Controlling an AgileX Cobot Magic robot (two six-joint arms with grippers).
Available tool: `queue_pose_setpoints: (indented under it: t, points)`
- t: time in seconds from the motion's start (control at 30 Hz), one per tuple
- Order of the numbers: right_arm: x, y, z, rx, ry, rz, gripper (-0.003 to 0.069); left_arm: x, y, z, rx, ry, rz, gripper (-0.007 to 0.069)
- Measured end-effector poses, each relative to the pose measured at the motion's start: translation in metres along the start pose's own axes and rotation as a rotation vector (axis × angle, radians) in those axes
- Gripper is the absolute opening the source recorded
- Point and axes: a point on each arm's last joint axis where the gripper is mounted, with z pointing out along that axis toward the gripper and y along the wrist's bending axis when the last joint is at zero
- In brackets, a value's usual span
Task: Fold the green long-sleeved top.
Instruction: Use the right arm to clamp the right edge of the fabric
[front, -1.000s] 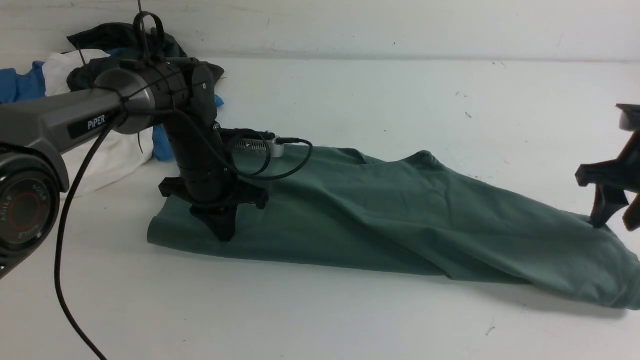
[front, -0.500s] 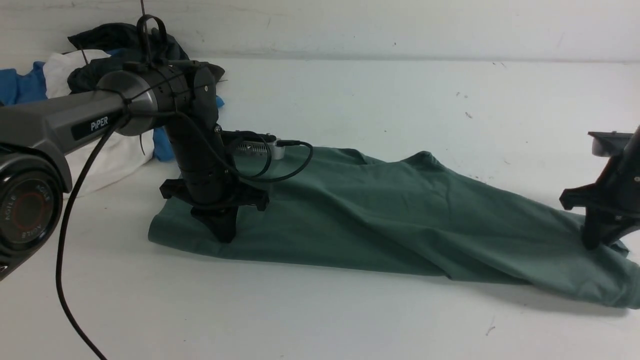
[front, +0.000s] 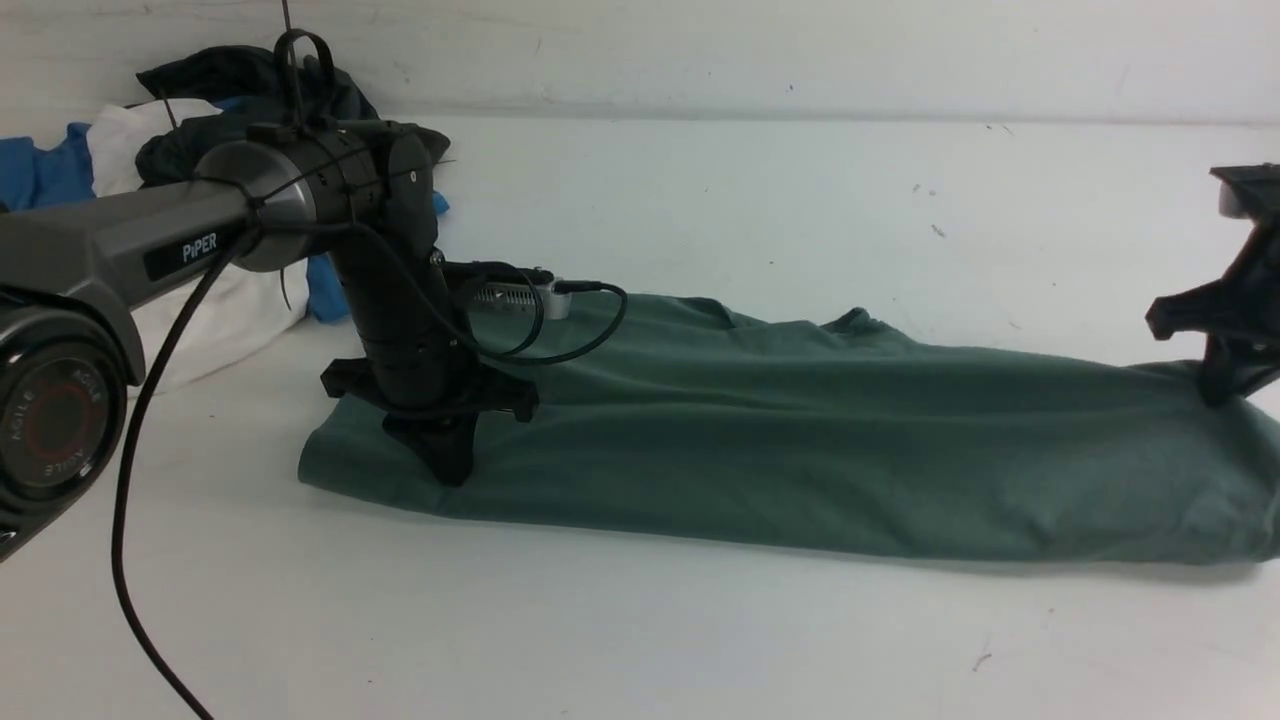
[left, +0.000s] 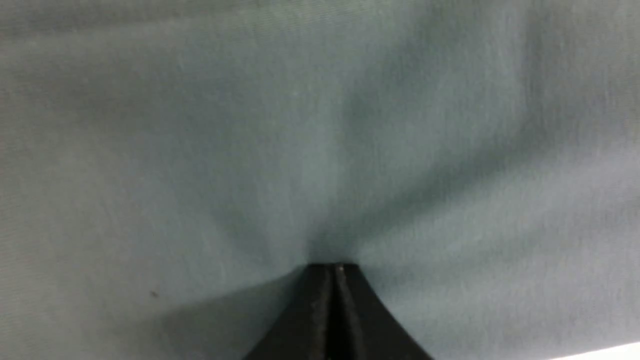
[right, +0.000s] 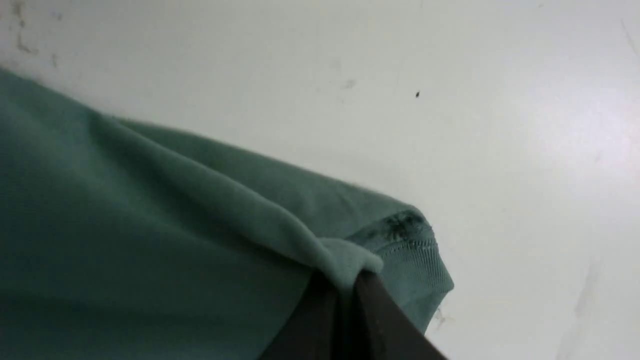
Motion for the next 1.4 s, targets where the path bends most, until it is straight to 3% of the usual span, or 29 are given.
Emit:
queue_pose_setpoints:
  t: [0.17,0.4,0.47,0.57,0.73,0.87,1.03,1.23,1.4]
  points:
    - [-0.007,-0.001,0.016,0.012,-0.04,-0.006,0.0041,0.0,0.0,0.0,0.003,0.0,-0.001,-0.0004]
    - [-0.01,-0.008,0.029,0.09,-0.037,-0.01,0.0231,-0.002,-0.001,-0.011,-0.011,-0.031,-0.031,-0.0004]
    - [-0.01,-0.012,0.024,0.135,-0.037,0.023,0.0305,-0.006,-0.002,-0.03,-0.03,-0.087,-0.032,-0.0004]
    - [-0.012,-0.014,0.007,0.181,-0.033,0.052,0.0362,-0.014,-0.003,-0.063,-0.067,-0.195,-0.047,-0.0004]
    - [-0.024,-0.002,-0.03,0.158,-0.089,0.076,0.0375,-0.031,0.0,-0.1,-0.098,-0.346,-0.105,-0.0004]
    - [-0.031,0.019,-0.042,0.062,-0.125,0.084,0.0375,-0.056,0.021,-0.094,-0.101,-0.413,-0.155,-0.0004]
    - [-0.032,0.04,-0.042,0.039,-0.121,0.032,0.0375,-0.082,0.052,-0.074,-0.12,-0.493,-0.192,0.0005]
    - [-0.033,0.064,-0.043,0.022,-0.124,-0.025,0.0375,-0.101,0.072,-0.051,-0.131,-0.584,-0.208,0.0121]
    - [-0.033,0.079,-0.043,0.013,-0.124,-0.053,0.0375,-0.107,0.076,-0.022,-0.134,-0.555,-0.189,0.0269]
